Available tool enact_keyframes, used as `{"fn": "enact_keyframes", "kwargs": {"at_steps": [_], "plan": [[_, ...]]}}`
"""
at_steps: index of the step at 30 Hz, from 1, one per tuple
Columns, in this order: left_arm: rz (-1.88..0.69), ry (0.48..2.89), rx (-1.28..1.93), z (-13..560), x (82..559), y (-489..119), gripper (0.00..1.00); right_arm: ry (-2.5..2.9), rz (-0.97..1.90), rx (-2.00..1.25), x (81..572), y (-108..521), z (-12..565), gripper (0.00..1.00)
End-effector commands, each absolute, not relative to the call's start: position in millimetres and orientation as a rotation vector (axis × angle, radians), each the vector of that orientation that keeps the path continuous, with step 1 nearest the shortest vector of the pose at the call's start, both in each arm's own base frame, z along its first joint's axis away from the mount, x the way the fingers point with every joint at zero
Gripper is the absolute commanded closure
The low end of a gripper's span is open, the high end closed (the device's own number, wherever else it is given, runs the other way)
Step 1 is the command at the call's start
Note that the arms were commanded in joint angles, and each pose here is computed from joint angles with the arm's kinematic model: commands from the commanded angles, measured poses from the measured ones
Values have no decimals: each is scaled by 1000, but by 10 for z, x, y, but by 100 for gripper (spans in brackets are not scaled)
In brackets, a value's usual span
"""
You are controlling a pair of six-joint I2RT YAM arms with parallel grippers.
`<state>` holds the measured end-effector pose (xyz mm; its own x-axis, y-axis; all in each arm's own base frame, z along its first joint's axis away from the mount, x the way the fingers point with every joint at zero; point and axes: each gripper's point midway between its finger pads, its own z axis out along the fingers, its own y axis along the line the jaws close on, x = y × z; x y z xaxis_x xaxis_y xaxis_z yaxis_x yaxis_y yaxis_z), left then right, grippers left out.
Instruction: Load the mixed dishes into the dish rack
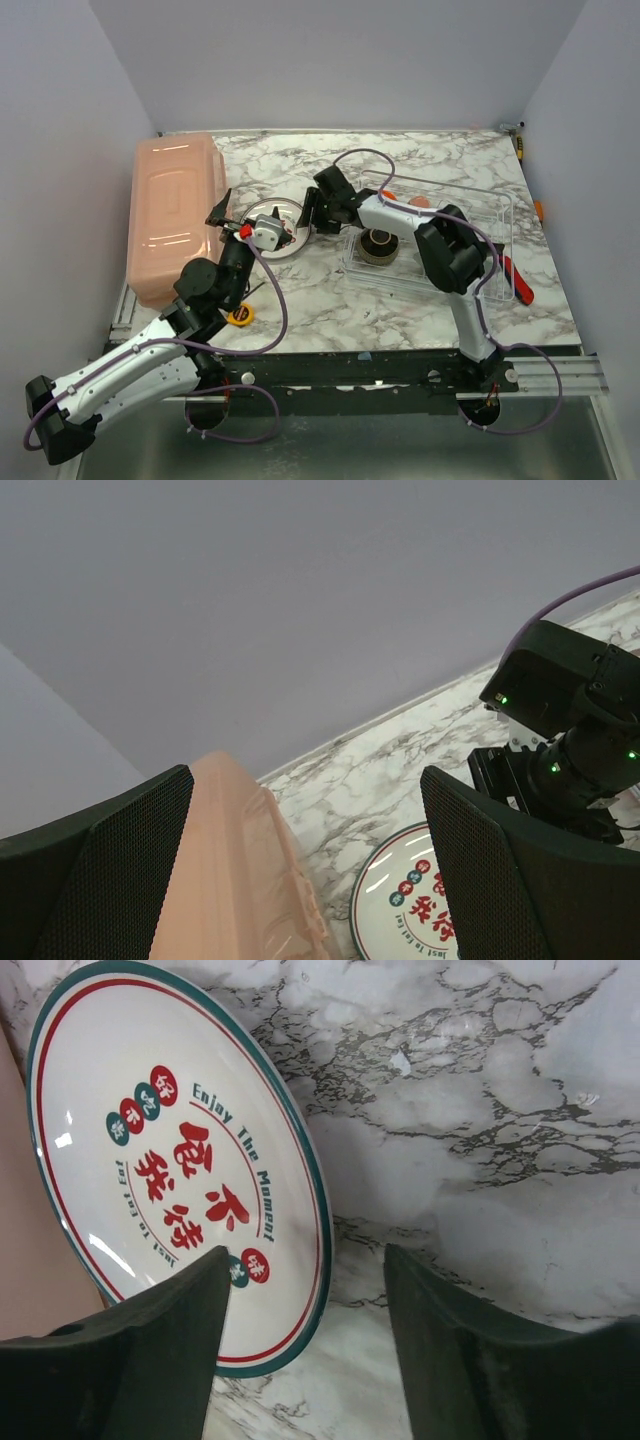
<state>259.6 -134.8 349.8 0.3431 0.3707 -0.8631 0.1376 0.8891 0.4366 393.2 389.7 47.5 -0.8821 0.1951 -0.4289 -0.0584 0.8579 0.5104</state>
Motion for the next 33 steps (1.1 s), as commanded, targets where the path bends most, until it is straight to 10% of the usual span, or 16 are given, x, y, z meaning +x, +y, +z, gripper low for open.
{"fn": "enact_keyframes", "kwargs": {"at_steps": [1, 23, 33], "plan": [[137, 1222, 481, 3517, 2598, -1380, 5, 2596, 762, 104, 3901, 3920, 241, 38], [141, 1234, 498, 3473, 2626, -1419, 5, 2612, 916, 154, 3921, 3973, 132, 99], [145, 1238, 506, 3455, 2638, -1436, 5, 2518, 1120, 159, 3894, 4036, 639, 100]]}}
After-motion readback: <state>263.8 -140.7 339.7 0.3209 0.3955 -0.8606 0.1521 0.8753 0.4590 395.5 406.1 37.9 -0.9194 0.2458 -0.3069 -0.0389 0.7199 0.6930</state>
